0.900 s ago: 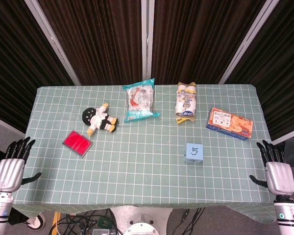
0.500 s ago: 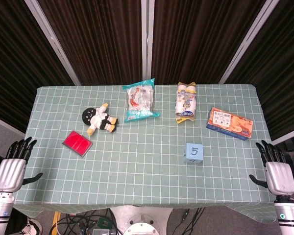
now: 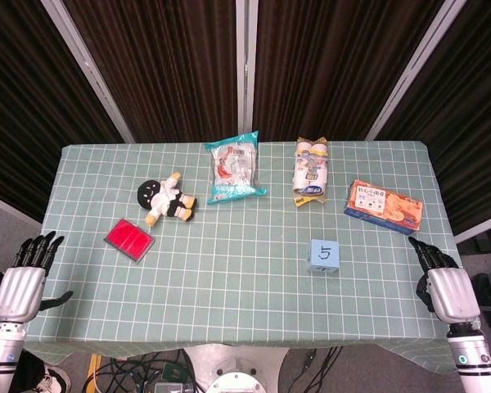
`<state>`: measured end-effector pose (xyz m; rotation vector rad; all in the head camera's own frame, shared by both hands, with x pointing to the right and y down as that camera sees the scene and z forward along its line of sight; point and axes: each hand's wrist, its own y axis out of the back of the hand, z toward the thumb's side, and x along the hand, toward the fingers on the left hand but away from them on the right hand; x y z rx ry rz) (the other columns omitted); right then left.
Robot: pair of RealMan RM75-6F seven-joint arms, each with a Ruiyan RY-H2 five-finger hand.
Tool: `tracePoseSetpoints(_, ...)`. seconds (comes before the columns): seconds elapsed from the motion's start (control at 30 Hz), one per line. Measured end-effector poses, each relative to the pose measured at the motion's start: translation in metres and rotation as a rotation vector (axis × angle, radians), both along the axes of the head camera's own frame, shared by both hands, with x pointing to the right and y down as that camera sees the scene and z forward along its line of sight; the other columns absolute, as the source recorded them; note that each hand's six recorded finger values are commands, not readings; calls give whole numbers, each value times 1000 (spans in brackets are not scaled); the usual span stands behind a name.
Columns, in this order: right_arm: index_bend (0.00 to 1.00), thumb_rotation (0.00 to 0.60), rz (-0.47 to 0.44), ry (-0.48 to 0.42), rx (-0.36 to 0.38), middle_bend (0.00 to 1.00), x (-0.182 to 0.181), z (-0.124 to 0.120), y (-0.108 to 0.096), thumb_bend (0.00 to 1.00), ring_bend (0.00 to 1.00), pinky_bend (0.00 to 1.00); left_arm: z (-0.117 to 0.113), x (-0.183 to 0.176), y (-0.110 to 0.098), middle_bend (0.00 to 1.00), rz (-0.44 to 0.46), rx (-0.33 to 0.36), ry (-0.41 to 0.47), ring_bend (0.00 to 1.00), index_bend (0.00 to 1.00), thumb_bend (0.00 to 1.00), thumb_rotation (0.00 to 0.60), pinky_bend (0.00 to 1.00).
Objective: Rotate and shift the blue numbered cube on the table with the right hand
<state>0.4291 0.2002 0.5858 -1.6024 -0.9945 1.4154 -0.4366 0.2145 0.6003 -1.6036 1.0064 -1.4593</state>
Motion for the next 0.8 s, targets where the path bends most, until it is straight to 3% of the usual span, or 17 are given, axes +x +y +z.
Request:
tracePoseSetpoints(0.07, 0, 600, -16, -6, 29, 586, -5, -2, 0, 1000, 633, 748, -1, 0, -1, 0, 1, 5, 2, 0, 42, 0, 600, 5)
tracePoseSetpoints(0.13, 0, 600, -35, -12, 45, 705, -9, -2, 1, 1000, 707, 791, -2, 0, -2, 0, 2, 9, 3, 0, 43, 0, 600, 5)
tracePoseSetpoints(0.3, 0, 600, -68, -11, 46, 934, -16, 0, 3, 1000, 840, 830, -1, -1, 0, 0, 2, 4, 3, 0, 42, 0, 600, 5)
tracePoseSetpoints(0.47, 0, 600, -102, 4, 5, 994, -20, 6, 6, 1000, 877, 835, 2, -2, 1, 0, 2, -5, 0, 0, 42, 0, 600, 5)
tracePoseSetpoints(0.8, 93, 600, -164, 102, -222, 1000, -26, 25, 16, 1000, 886, 835, 9, -3, 4, 0, -5, -26, 1, 0, 42, 0, 600, 5)
